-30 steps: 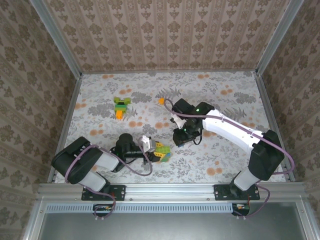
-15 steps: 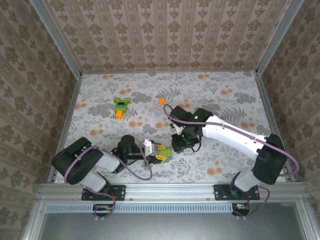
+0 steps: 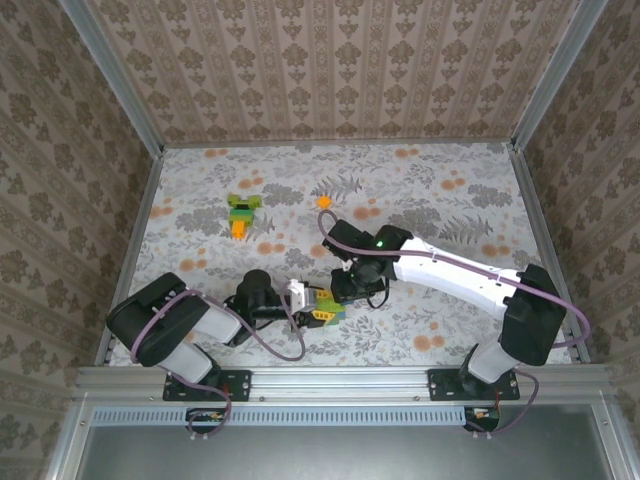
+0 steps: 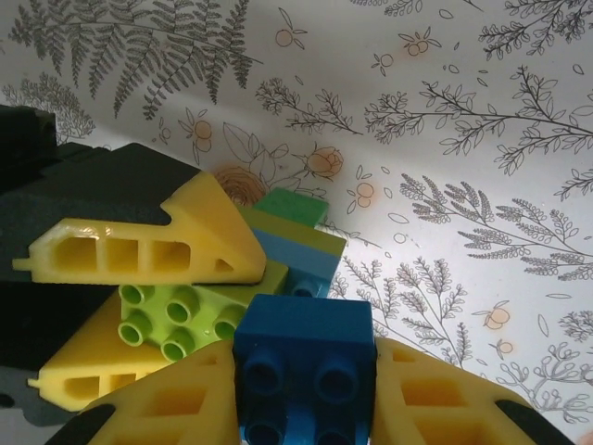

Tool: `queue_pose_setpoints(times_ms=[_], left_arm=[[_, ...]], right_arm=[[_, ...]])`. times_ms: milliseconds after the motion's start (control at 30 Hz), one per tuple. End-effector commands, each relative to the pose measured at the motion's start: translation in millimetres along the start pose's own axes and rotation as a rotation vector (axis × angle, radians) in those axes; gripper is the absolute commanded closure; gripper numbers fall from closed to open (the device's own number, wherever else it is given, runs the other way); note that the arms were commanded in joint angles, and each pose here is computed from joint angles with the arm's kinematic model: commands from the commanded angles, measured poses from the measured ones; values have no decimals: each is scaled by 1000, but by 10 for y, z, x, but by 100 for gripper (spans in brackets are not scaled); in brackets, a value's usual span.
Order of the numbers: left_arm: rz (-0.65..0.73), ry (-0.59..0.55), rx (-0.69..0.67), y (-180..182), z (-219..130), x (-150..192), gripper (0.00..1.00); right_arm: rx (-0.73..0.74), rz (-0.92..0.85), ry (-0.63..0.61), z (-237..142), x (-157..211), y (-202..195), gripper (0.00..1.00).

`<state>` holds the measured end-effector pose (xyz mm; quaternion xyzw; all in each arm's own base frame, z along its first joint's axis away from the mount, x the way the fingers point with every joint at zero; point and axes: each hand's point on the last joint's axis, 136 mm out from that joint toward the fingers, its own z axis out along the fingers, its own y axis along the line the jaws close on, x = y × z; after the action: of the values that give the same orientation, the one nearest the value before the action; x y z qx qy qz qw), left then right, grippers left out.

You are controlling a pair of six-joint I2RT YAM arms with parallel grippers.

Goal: Assemble a carrot with lego

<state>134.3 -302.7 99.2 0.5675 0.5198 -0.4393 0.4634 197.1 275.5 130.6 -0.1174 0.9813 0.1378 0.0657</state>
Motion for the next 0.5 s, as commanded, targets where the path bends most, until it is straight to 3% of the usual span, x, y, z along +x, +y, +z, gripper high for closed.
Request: queue_pose_setpoints(times_ms=[0,467], left_arm=[[-54,99,5,-50,7,300,76],[-64,121,-19,13,24,346,76]], right_arm=[[25,64,-20,63,33,-82,77],[78,104,7,30,191,-196,77]])
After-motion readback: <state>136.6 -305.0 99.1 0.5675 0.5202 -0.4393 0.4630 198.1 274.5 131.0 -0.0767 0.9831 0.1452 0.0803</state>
